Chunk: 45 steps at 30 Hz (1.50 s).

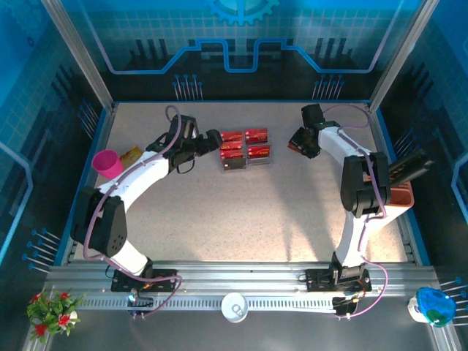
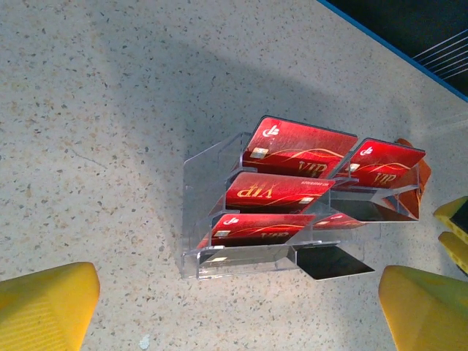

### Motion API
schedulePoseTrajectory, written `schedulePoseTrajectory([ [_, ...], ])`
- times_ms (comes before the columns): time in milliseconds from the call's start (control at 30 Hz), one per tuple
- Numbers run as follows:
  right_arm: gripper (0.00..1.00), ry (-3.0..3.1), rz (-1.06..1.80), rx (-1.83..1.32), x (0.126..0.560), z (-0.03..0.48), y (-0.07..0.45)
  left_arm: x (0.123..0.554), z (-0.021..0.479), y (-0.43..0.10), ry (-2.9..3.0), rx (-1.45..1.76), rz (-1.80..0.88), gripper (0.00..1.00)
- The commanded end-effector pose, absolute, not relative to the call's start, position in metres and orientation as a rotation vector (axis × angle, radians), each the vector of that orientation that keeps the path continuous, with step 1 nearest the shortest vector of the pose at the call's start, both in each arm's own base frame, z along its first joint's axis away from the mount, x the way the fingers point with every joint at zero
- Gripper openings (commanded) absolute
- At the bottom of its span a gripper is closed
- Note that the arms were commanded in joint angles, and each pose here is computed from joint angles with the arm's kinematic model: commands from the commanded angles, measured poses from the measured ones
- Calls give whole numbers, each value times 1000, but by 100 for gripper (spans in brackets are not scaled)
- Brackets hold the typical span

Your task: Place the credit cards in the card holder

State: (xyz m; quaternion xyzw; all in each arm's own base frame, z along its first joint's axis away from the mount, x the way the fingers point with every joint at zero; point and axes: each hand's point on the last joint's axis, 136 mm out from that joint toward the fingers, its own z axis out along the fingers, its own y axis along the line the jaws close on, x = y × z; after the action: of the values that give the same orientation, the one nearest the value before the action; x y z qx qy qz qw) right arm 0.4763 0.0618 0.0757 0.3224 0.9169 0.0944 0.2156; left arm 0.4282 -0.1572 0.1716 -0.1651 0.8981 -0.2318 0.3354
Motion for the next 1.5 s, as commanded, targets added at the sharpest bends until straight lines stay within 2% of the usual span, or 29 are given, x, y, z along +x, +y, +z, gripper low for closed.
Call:
schedulePoseTrajectory([
  [0, 53, 2546, 216, 973, 473, 58, 49, 429, 173, -163, 2366, -430, -623, 99],
  [533, 51, 2548, 207, 1034, 489, 35, 38, 437, 173, -167, 2389, -417, -611, 99],
  [867, 46, 2529, 231, 1028, 503, 36, 36, 437, 172, -167, 2400, -414, -601, 99],
  [1333, 46, 2500, 245, 1049, 512, 35, 30, 440, 174, -172, 2412, -391, -598, 99],
  [1467, 42, 2490, 262, 1052, 516, 35, 29, 440, 174, -174, 2416, -384, -597, 99],
])
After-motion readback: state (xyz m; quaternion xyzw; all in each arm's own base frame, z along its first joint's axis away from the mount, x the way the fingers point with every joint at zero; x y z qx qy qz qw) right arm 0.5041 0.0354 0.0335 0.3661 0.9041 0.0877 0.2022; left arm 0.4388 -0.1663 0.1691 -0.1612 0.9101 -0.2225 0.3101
